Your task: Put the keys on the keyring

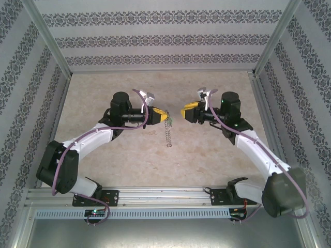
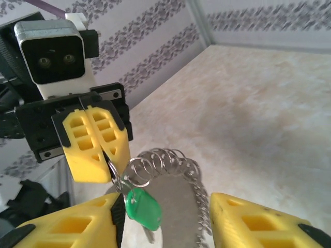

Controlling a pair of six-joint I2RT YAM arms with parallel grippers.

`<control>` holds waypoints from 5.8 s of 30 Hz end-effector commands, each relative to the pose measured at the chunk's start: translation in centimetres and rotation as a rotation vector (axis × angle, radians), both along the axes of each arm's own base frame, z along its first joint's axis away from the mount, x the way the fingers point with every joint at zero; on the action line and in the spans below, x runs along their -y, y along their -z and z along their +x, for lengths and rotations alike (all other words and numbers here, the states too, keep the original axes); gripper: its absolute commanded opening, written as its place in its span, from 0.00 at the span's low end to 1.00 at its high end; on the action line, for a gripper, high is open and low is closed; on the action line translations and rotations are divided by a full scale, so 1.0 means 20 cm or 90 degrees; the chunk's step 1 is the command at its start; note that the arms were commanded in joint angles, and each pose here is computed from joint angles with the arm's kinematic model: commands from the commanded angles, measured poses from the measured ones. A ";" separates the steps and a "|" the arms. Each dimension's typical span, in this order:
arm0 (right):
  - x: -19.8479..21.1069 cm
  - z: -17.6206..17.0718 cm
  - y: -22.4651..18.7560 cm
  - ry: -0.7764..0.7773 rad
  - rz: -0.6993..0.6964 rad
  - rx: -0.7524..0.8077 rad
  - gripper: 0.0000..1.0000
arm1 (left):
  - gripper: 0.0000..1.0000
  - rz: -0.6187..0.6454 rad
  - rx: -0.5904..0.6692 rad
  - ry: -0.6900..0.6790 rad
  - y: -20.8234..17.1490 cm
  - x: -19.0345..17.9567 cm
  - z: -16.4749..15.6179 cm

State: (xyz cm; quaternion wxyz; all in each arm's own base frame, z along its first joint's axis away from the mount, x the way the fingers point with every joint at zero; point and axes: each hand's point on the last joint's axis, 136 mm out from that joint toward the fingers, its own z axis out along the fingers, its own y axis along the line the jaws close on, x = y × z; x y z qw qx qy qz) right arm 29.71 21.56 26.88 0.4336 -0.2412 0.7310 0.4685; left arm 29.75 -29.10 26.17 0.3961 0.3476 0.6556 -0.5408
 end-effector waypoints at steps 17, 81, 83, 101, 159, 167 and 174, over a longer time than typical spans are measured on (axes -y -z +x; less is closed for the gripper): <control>-0.11 -0.07 0.22 0.155 -0.028 0.046 0.57 | 0.00 -0.073 0.090 -0.034 -0.17 -0.01 -0.01; -0.47 -0.19 0.18 -0.106 -0.056 0.036 0.00 | 0.00 -0.109 0.088 -0.017 -0.21 0.00 0.00; -0.47 -0.18 0.18 -0.106 -0.050 0.031 0.00 | 0.00 -0.110 0.088 -0.017 -0.21 0.00 0.00; -0.32 -0.17 0.13 -0.043 0.002 0.019 0.43 | 0.00 -0.133 0.092 -0.040 -0.20 -0.01 0.02; -0.38 0.00 -0.19 -0.001 0.279 -0.044 0.22 | 0.00 -0.220 0.065 -0.100 -0.22 -0.05 0.10; -0.38 0.00 -0.18 -0.008 0.278 -0.043 0.05 | 0.00 -0.221 0.062 -0.099 -0.21 -0.04 0.10; -0.37 0.02 -0.17 -0.005 0.276 -0.042 0.00 | 0.00 -0.216 0.056 -0.101 -0.20 -0.04 0.11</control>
